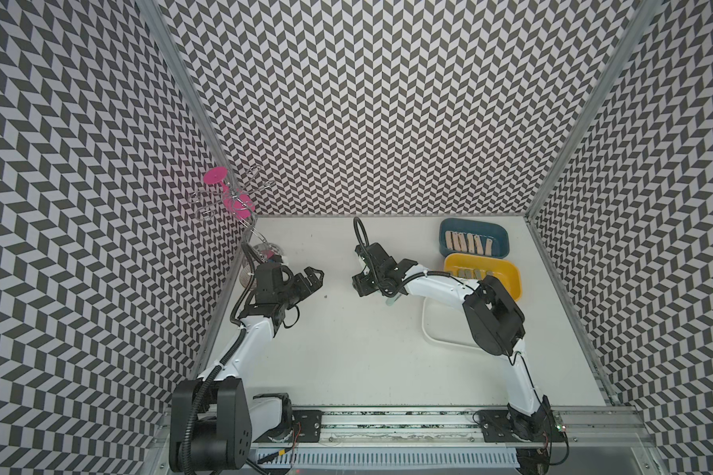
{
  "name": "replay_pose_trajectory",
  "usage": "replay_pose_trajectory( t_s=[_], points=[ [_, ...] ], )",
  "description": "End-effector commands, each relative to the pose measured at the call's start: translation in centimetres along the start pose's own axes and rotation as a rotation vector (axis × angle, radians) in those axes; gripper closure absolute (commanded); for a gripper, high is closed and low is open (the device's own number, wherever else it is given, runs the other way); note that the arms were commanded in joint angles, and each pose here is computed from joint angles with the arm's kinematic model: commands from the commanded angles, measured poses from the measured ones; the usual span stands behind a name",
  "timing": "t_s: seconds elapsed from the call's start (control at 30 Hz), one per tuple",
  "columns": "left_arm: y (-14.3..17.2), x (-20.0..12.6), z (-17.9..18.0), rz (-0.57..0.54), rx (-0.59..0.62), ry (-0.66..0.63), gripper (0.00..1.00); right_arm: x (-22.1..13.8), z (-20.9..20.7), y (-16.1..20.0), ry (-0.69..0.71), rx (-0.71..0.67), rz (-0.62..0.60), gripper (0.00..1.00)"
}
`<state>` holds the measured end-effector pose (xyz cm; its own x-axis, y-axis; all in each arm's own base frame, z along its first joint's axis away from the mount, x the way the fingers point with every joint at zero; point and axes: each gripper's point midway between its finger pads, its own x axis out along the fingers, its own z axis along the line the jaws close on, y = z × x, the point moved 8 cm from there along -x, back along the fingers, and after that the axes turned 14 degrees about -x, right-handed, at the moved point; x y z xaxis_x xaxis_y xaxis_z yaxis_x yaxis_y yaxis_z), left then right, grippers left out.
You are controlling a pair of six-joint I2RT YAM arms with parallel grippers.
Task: Place the fruit knives into the storage box by color
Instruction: Pick up the fruit knife from the center of the board.
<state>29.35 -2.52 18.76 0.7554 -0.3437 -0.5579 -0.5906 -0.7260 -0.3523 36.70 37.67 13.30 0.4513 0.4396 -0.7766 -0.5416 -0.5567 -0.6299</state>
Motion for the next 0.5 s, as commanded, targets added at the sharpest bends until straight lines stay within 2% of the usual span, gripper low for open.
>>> replay_pose_trajectory(
  t_s=[0.0, 0.23, 0.47],
  points=[
    [0.1, -0.4, 0.1, 0.011, 0.007, 0.029, 0.00, 0.7, 0.3, -1.5, 0.041, -0.079, -0.040, 0.33],
    [0.1, -0.7, 0.0, 0.014, 0.008, 0.048, 0.00, 3.4, -0.3, -1.3, 0.149, -0.113, -0.017, 0.34],
    [0.1, -0.9, 0.0, 0.013, 0.007, 0.061, 0.00, 5.2, -0.4, -0.4, 0.163, -0.144, 0.013, 0.41]
  ],
)
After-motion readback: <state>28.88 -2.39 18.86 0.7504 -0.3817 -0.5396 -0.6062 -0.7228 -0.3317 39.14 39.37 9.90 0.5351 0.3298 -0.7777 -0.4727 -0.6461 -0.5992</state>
